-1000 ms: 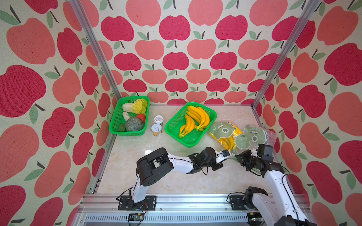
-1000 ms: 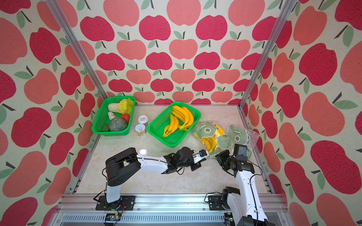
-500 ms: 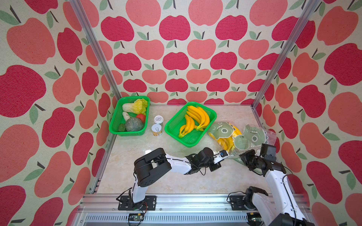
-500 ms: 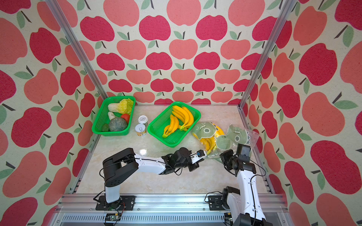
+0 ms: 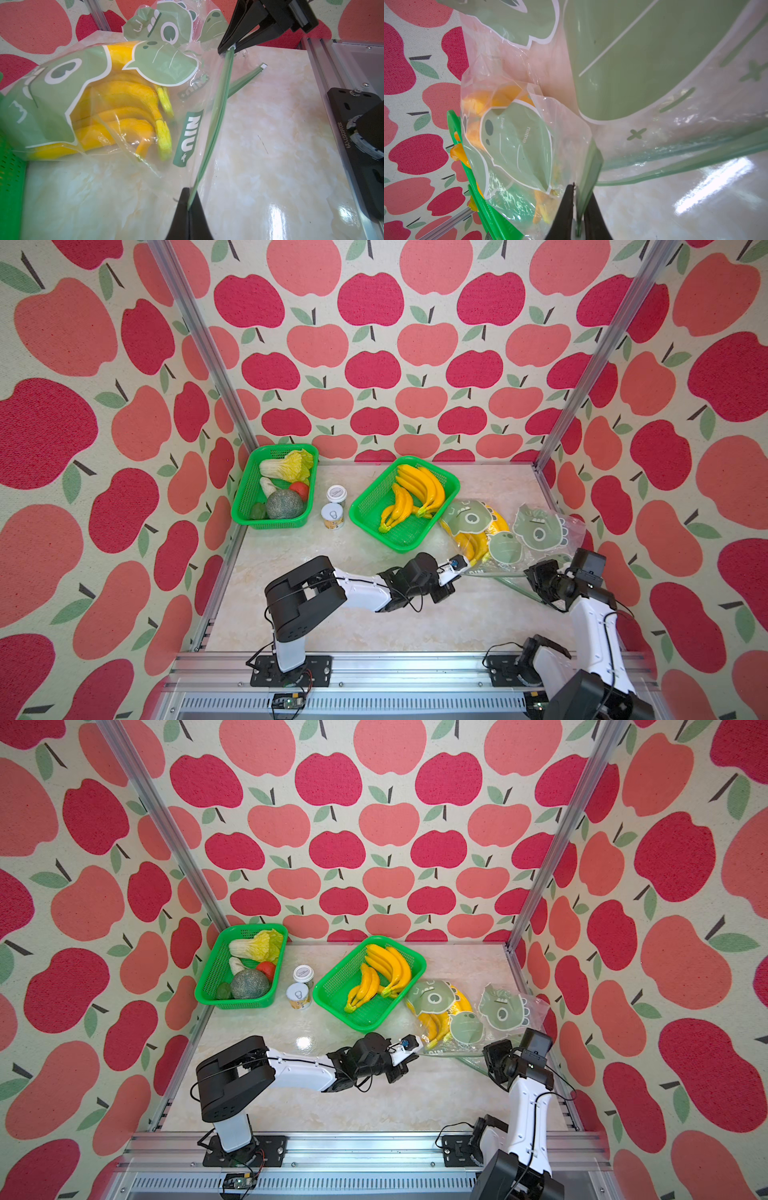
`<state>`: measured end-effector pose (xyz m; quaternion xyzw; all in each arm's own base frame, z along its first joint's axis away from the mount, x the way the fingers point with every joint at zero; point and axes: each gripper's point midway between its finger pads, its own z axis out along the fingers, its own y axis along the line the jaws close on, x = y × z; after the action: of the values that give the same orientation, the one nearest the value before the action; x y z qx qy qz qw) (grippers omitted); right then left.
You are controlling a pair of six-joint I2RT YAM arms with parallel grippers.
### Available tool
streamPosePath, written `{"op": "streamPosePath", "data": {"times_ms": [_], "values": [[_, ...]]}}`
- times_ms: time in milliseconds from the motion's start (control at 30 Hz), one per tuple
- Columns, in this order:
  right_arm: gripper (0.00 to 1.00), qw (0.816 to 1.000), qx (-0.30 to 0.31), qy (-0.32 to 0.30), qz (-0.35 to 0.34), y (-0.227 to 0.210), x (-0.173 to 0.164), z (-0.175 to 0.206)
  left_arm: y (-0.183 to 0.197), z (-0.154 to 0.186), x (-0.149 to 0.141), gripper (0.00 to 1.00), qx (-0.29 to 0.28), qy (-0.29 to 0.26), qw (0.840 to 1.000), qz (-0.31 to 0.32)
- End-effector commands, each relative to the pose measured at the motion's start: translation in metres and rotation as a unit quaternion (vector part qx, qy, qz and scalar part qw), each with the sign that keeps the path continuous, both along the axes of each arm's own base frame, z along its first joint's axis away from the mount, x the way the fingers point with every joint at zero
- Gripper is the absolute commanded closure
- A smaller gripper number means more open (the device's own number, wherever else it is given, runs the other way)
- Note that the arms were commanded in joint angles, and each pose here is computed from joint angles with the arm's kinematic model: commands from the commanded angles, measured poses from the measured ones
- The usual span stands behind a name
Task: Open the zip-top bag and take out the banana
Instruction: Unzip the zipper on the zipper food storage bag.
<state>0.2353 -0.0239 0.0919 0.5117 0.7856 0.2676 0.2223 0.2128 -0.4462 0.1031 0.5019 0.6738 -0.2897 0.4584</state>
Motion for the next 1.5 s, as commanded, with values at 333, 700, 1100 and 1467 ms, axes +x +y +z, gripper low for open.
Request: {"op": "streamPosePath", "data": {"times_ms": [333,700,1100,1467], "values": [[0.91,0.997,-0.065,-0.027,-0.012,-0.027,0.011,0.014,0.034,-0.01,0.024,1.0,0.014,0.016,0.998,0.064],[0.53,0.99,-0.103,-0.049,0.077,-0.017,0.017,0.047,0.041,-0.009,0.038,1.0,0.018,0.017,0.997,0.077],[0.46,0.887,-0.232,-0.097,0.386,0.108,0.025,0.075,0.067,0.0,0.065,1.0,0.016,0.023,0.995,0.1],[0.43,0.777,-0.315,-0.102,0.536,0.18,0.004,0.042,0.084,0.002,0.072,0.99,0.014,0.039,0.994,0.103]]}}
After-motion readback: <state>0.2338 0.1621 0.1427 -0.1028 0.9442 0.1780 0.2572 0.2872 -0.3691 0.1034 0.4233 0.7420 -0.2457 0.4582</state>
